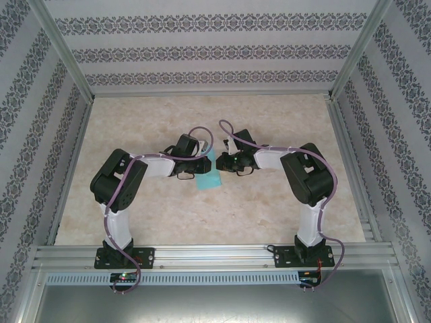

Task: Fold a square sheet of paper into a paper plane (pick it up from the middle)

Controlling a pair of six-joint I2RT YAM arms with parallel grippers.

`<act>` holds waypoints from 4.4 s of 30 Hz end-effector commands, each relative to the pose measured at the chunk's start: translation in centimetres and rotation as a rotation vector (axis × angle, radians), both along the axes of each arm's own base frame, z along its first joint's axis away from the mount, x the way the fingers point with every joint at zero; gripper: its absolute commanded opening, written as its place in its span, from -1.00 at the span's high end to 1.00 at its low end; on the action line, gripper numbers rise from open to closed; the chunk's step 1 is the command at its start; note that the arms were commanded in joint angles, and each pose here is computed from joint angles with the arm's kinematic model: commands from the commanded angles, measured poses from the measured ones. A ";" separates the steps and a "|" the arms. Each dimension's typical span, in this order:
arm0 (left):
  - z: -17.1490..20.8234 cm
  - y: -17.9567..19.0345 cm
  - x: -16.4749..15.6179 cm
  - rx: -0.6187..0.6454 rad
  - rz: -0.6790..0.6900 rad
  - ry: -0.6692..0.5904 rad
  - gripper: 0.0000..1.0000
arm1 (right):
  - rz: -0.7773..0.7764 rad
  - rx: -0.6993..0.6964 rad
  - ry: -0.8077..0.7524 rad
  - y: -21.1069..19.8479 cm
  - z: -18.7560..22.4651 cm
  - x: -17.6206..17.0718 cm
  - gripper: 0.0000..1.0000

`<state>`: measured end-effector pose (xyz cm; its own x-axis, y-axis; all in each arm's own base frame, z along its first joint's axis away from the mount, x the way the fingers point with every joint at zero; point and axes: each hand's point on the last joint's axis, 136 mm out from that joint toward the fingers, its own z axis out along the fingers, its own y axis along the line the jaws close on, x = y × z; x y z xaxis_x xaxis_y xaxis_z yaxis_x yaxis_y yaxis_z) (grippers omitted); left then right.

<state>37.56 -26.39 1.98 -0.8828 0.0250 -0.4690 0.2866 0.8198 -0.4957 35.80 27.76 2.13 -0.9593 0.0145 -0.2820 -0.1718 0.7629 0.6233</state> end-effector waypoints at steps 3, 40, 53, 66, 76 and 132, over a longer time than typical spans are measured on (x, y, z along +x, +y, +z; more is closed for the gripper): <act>-5.6 3.0 -3.0 0.121 0.014 0.118 0.68 | -0.013 0.025 -0.072 -0.1 2.9 -0.5 0.71; -6.6 4.4 -3.9 0.180 0.001 0.128 0.68 | 0.091 0.047 0.092 1.5 -1.3 -6.8 0.87; -7.2 4.7 -4.0 0.191 -0.002 0.136 0.69 | 0.105 0.013 0.116 -0.1 -1.7 -9.1 0.87; -7.1 4.6 -4.1 0.188 -0.010 0.140 0.69 | 0.101 -0.024 0.138 -1.5 -2.6 -10.9 0.88; -6.6 4.0 -4.0 0.158 -0.027 0.141 0.69 | 0.098 0.073 0.077 -0.6 1.2 -10.2 0.88; 6.2 3.3 -1.4 -0.151 0.001 -0.036 0.62 | 0.103 0.010 0.135 -0.7 -4.1 -8.4 0.88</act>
